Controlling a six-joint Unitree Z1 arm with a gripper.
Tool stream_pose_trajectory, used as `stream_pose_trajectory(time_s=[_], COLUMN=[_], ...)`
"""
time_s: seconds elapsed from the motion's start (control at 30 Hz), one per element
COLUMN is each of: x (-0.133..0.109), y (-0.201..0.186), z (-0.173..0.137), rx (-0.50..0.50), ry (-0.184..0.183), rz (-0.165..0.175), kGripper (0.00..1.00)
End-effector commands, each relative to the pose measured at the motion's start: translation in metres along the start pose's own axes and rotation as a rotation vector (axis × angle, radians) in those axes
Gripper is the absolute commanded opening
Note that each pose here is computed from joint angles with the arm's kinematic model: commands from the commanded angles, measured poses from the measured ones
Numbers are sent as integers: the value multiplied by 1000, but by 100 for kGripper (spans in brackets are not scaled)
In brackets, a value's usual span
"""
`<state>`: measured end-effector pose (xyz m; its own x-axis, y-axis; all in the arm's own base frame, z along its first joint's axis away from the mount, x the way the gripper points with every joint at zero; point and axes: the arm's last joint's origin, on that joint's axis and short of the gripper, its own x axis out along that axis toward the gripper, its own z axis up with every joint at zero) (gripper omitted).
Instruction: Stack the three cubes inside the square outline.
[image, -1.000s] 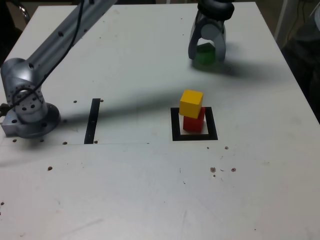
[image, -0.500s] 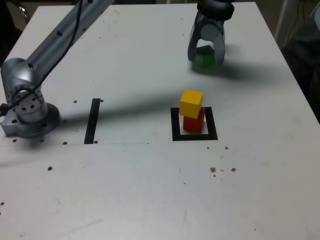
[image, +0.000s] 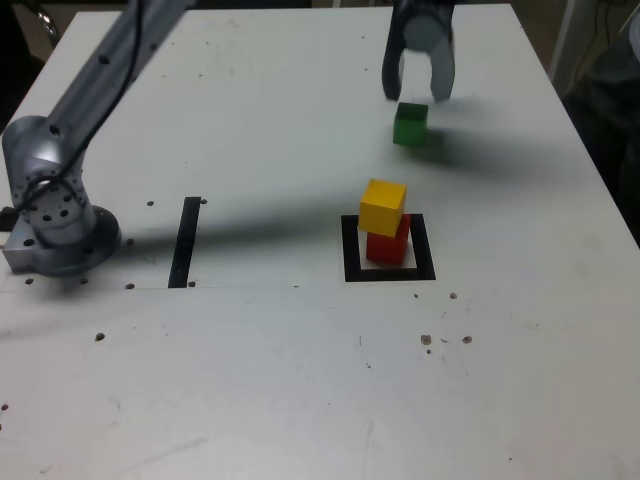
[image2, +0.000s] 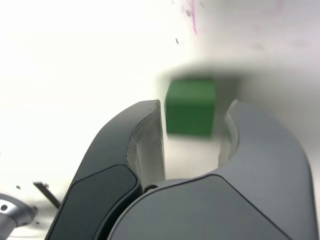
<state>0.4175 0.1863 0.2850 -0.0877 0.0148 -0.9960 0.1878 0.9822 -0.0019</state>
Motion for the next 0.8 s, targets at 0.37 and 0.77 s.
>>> stream_pose_trajectory(time_s=[0.37,0.77], x=[-17,-1], y=[-25,-20], z=[-20,-15], rx=[36,87], ry=[52,96], rz=[18,36], kGripper=[82,99])
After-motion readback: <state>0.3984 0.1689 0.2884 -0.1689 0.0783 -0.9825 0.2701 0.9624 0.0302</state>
